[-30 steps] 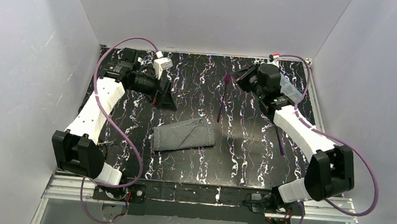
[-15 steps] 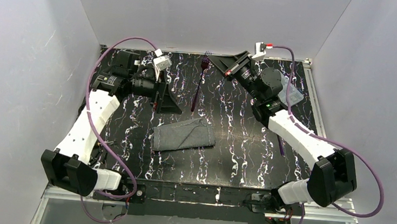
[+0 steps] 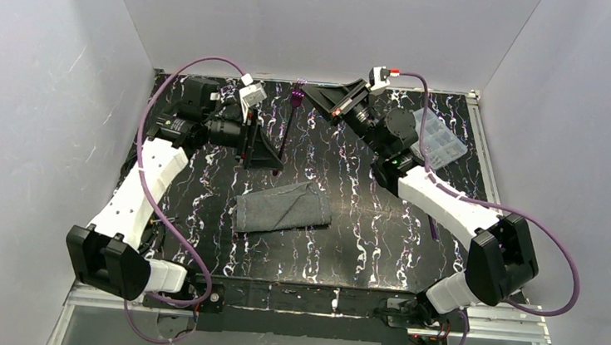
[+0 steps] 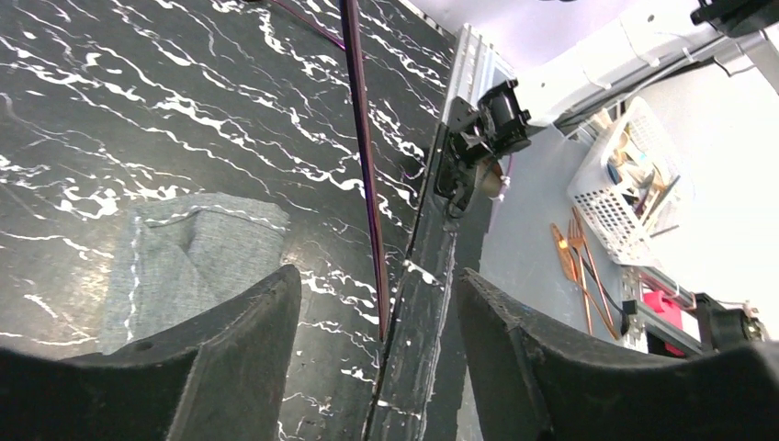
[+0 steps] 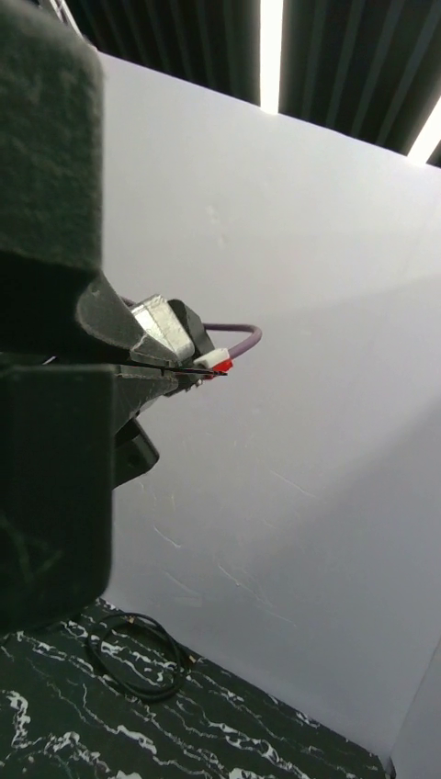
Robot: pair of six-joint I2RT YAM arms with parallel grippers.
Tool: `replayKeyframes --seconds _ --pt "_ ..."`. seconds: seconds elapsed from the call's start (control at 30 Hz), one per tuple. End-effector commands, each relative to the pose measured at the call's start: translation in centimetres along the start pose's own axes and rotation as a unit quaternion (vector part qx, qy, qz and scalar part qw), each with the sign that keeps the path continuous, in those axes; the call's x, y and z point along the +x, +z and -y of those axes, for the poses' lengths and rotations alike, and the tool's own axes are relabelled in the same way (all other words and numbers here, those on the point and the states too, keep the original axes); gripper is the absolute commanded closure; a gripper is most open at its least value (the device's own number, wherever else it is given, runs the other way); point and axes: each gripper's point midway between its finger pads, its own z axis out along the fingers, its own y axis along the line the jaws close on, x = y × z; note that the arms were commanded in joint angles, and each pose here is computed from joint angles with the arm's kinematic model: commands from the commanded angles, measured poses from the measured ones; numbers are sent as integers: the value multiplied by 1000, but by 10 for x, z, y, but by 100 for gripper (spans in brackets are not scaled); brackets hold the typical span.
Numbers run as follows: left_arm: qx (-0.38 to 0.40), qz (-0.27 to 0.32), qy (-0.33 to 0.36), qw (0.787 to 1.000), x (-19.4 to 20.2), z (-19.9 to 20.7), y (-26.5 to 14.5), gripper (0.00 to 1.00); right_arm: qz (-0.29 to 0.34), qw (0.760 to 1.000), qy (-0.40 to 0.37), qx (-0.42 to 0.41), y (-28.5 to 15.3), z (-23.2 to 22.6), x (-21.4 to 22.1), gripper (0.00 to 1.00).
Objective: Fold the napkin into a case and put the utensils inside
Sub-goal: Pass from the right arm to the left, then pass from the left arm to the right
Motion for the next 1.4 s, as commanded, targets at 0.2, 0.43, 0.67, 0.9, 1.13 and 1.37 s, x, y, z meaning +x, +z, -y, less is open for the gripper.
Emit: replayKeyframes --seconds 0.2,0.43,0.67,0.9,1.13,1.37 --pt "30 -11 11 999 12 16 4 75 21 994 -3 -108 8 -61 -1 99" --pt "-135 -45 189 972 3 -25 -24 100 -35 998 -57 -9 0 -38 17 49" --pt "-381 -155 442 797 -14 -119 -90 100 -105 960 -146 213 -47 15 9 1" --pt "-448 -187 655 579 -25 -146 -108 100 -166 946 -121 250 -76 12 15 1" --pt "-454 -170 738 468 -40 -131 -101 100 -211 927 -74 300 -100 48 37 1" --pt "-439 -159 789 400 -52 -116 -88 100 -233 927 -37 290 -87 70 66 21"
